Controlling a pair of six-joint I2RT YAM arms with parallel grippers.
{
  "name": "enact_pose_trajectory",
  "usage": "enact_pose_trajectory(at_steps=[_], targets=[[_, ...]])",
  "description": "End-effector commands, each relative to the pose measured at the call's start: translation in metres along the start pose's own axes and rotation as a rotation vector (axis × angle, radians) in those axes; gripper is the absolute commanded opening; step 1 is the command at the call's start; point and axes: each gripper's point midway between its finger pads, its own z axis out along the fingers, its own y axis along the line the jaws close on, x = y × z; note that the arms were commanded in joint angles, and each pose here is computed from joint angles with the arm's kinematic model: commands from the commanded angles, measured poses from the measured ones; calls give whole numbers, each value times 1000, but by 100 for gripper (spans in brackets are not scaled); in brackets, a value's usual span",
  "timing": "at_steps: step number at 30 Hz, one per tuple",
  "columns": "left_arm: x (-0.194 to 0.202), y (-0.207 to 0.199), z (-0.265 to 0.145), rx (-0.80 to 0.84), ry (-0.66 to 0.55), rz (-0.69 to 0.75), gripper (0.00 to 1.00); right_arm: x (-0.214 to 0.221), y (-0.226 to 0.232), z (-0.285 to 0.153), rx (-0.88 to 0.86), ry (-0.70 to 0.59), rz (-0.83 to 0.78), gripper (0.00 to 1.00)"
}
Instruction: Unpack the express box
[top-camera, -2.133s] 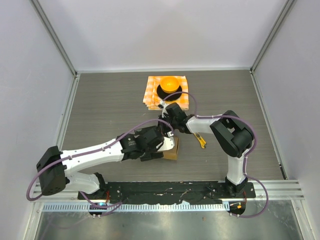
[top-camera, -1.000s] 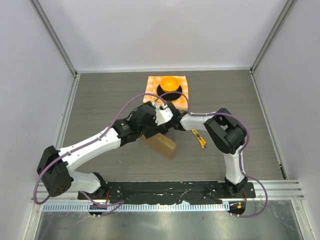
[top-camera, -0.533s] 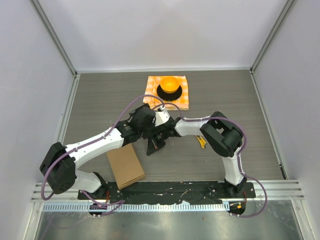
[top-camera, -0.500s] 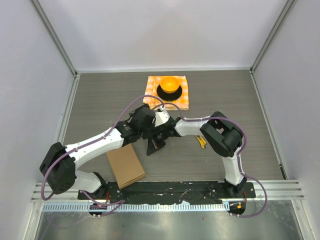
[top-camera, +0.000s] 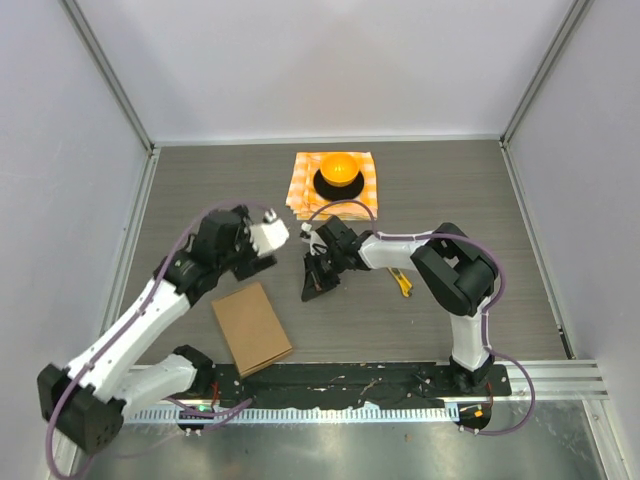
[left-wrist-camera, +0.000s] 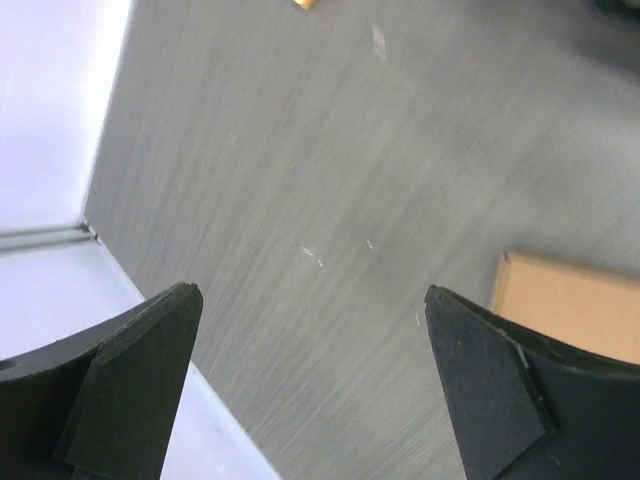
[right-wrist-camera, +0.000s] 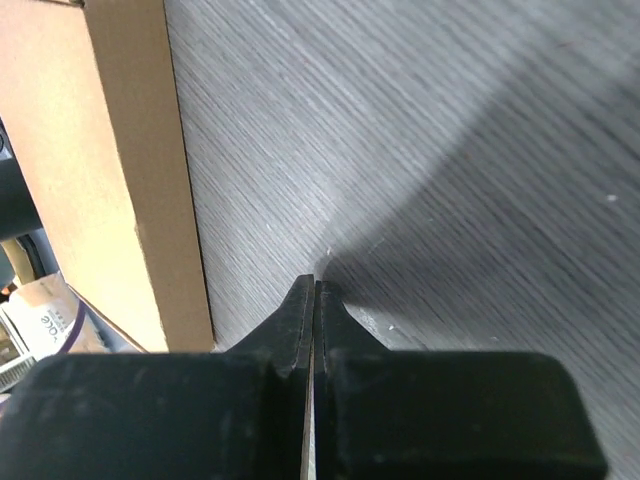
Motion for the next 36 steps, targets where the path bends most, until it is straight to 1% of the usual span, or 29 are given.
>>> enact_pose_trajectory(at_steps=[1,2,3,4,5,6,8,13,16,17,18,21,25,26,27,28,29,30,31,33,35,36], targets=[[75,-75,-27,309,34,422,100,-3,-19,-2,84,-32,38,1],[94,-86,-36,365,48,509,100,-5,-17,-1,78,-37,48,1],[98,-91,-43,393,-6,629,100,-7,-15,0,68,-47,47,1],[103,-95,-52,378,-50,681,100,-8,-14,0,59,-53,49,1],[109,-104,-59,413,-72,717,100,-9,-11,0,44,-58,62,1],[106,-111,-62,428,-119,736,100,-10,-10,2,29,-71,62,1],[108,-122,-66,452,-161,760,100,-8,-9,5,8,-70,75,1],[114,-140,-71,534,-186,746,99,-4,-8,7,-13,-77,87,1],[125,-155,-82,628,-195,793,98,-8,-6,9,-36,-91,81,1],[131,-162,-86,668,-201,838,99,-9,-5,10,-42,-91,83,2],[131,-162,-85,661,-208,850,99,-11,-2,11,-58,-99,83,8],[134,-165,-88,710,-218,931,100,-17,3,10,-79,-118,87,15],[136,-162,-102,892,-158,971,99,-23,7,11,-91,-123,81,17],[143,-164,-110,963,-134,976,98,-24,8,11,-94,-125,74,17],[144,-162,-112,996,-133,1029,97,-25,8,11,-96,-127,72,17],[146,-162,-116,1051,-122,1045,97,-27,10,11,-99,-128,71,18],[146,-161,-117,1071,-127,1065,97,-28,11,11,-105,-128,68,20],[141,-158,-117,1077,-160,1126,97,-30,12,11,-110,-129,64,22],[144,-160,-120,1119,-164,1139,97,-32,13,10,-114,-131,60,23],[144,-162,-120,1142,-200,1204,98,-36,14,8,-121,-138,56,25],[145,-165,-120,1135,-230,1243,99,-41,11,6,-121,-148,58,29],[144,-170,-118,1127,-265,1249,99,-43,11,6,-122,-152,60,30]])
